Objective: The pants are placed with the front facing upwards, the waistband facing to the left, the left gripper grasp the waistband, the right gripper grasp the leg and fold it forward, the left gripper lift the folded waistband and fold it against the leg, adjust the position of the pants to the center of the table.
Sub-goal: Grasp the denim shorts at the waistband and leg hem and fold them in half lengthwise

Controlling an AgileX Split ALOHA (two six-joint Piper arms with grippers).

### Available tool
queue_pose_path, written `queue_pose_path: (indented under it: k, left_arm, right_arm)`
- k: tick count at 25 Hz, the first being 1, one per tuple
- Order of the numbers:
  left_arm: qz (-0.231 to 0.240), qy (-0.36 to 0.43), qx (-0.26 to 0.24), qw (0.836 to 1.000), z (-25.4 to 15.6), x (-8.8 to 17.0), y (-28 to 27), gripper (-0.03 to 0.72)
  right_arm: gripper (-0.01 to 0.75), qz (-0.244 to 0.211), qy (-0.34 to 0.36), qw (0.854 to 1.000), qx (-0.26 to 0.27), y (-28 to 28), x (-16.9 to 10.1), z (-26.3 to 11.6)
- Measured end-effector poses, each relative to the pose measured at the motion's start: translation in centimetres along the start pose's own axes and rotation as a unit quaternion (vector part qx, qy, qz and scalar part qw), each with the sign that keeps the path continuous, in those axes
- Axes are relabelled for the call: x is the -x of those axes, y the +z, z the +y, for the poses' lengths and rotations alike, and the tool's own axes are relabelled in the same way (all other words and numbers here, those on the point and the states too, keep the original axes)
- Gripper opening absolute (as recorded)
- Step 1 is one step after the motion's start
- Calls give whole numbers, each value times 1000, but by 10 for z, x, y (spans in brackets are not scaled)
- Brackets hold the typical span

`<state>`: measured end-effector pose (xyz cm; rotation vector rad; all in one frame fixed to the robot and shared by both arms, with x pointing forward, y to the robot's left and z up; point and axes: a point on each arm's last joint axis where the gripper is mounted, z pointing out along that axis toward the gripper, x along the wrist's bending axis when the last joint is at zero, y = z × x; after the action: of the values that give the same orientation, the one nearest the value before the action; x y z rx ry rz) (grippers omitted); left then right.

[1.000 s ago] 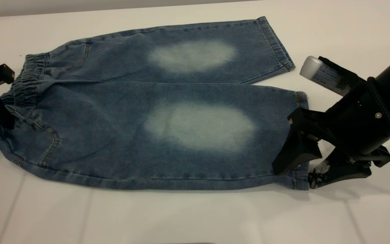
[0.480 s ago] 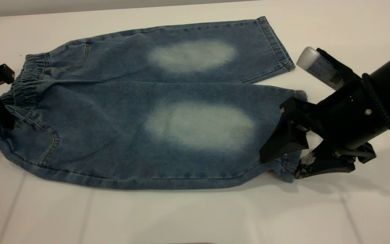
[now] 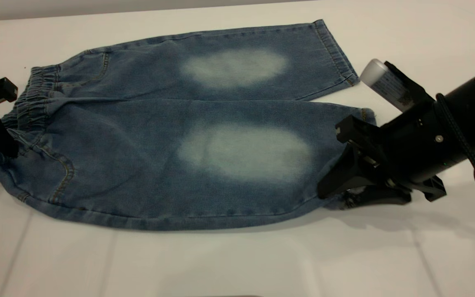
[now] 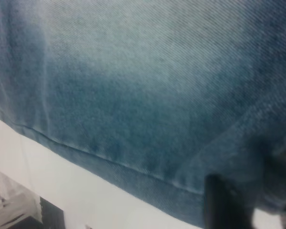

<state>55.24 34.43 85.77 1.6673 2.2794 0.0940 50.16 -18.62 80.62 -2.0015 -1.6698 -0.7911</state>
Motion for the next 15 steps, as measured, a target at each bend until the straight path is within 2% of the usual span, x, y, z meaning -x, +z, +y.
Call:
queue_pose_path:
  k: [3, 4, 9, 15]
  left_arm:
    - [0, 0, -1, 1000, 0, 0, 0, 61]
    - [-1, 0, -2, 1000, -1, 0, 0, 61]
    - [-3, 0, -7, 1000, -1, 1, 0, 62]
    - [-17, 6, -1, 1000, 1, 6, -18, 62]
  right_arm:
    - [58, 5, -4, 1000, 7, 0, -3, 5]
    - [40, 8, -5, 1000, 9, 0, -4, 7]
    - [30, 48, -11, 999, 7, 0, -14, 11]
    - [30, 120, -14, 993, -8, -2, -27, 9]
